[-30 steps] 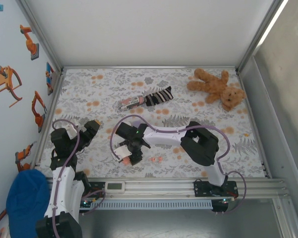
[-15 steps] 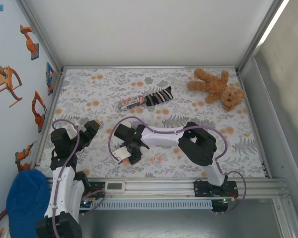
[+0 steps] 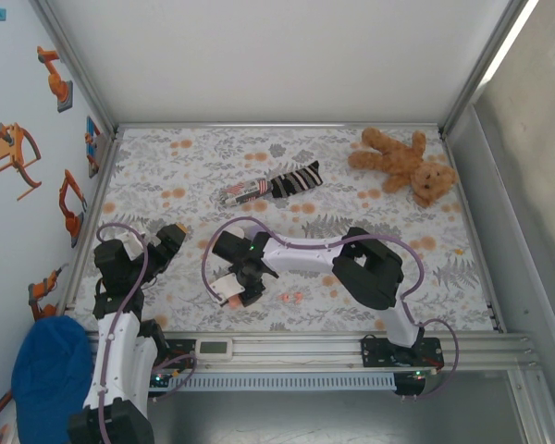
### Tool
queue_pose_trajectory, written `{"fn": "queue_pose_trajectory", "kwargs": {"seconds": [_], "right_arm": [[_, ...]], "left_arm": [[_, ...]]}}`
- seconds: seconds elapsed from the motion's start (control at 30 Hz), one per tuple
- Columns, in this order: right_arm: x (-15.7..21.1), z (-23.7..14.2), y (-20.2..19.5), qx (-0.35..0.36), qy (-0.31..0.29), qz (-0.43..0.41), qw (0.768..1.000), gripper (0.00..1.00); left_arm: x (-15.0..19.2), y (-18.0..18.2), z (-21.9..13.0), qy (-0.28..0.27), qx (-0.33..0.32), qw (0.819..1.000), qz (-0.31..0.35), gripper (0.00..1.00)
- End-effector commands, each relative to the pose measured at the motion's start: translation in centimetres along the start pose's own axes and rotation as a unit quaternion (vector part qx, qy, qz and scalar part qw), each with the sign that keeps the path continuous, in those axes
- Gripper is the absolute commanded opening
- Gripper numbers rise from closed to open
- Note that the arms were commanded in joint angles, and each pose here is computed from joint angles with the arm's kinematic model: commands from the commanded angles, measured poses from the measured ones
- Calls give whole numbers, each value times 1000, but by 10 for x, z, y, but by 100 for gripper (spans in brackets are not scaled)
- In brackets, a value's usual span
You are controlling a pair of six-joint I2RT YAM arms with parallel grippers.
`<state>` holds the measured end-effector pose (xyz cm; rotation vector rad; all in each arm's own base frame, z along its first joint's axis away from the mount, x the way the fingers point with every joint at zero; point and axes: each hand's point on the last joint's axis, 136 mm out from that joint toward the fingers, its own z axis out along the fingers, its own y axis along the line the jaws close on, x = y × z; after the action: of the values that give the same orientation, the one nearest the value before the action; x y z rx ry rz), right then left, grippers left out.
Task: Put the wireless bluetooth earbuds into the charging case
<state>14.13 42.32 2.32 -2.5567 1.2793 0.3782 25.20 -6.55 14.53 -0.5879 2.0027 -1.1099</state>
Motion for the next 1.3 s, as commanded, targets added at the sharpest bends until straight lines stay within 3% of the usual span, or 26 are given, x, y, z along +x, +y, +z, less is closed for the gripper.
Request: {"fn": "queue_pose_trajectory", "kwargs": {"seconds": [0.0,0.27,0.53,0.8,1.0,1.27], "right_arm": [[-12,-18,-2,20,-26,9,999,45],[-3,-61,-25,112,-74,87,987,44],[27,-122,-47,249,-122,172,945,44],[65,-173,-43,336,-174,235,895,45],[86,-202,-27,391,-208,257,859,45],[92,-218,-8,412,-216,268,844,45]], "left_arm": [[-4,-8,-3,-6,13,1000,11,96],[-7,-26,-7,-11,48,999,23,96],[5,-67,-8,34,123,990,54,99],[51,-136,2,136,231,956,119,97],[88,-168,11,201,267,930,156,92],[127,-188,37,256,274,910,178,89]]}}
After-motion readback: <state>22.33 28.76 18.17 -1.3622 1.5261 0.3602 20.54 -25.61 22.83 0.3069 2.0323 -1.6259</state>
